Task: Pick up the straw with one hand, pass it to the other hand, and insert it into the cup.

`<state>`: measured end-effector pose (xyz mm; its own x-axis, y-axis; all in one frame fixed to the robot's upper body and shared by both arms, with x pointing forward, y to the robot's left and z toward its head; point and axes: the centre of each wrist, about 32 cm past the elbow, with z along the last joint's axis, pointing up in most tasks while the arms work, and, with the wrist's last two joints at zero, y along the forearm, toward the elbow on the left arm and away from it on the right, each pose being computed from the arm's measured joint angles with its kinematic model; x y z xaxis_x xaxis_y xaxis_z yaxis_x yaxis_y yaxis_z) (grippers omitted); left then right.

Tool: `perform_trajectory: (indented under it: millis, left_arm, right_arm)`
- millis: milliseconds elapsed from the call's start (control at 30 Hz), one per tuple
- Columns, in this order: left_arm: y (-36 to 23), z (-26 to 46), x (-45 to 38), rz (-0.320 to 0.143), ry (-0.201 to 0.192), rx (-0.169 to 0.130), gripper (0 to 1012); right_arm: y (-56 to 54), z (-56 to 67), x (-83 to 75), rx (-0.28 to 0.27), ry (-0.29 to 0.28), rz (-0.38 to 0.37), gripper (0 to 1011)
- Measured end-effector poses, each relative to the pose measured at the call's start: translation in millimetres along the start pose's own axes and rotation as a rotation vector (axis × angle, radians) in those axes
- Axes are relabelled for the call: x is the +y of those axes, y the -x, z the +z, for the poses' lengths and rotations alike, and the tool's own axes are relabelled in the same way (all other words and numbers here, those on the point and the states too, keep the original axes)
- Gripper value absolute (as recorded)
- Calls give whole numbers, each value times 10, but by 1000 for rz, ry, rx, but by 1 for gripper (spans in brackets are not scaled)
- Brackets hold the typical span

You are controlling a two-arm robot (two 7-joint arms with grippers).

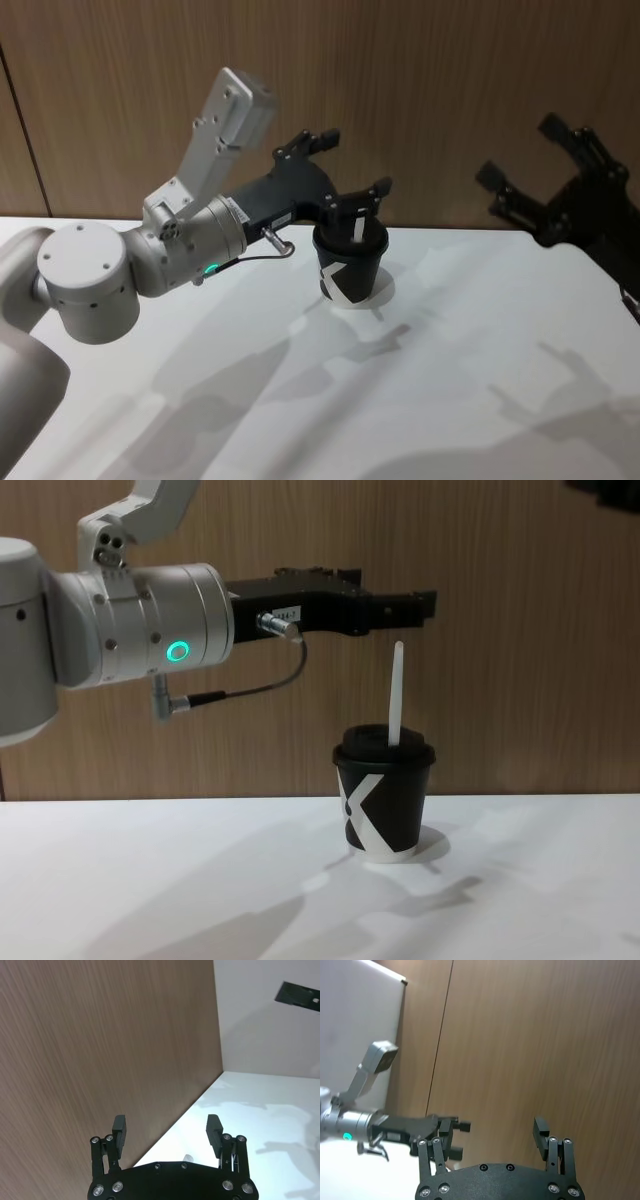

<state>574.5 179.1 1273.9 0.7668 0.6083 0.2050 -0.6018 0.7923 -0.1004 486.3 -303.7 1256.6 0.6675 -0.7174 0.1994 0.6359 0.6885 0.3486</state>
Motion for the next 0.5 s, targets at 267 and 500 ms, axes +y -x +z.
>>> perform_trajectory:
  millis: [267, 500]
  left_arm:
    - [25, -55, 31, -4, 51, 7, 1003]
    - [38, -96, 33, -17, 103, 7, 1003]
  right_arm:
    - [84, 123, 147, 56, -9, -17, 1001]
    - [147, 188, 216, 90, -4, -8, 1001]
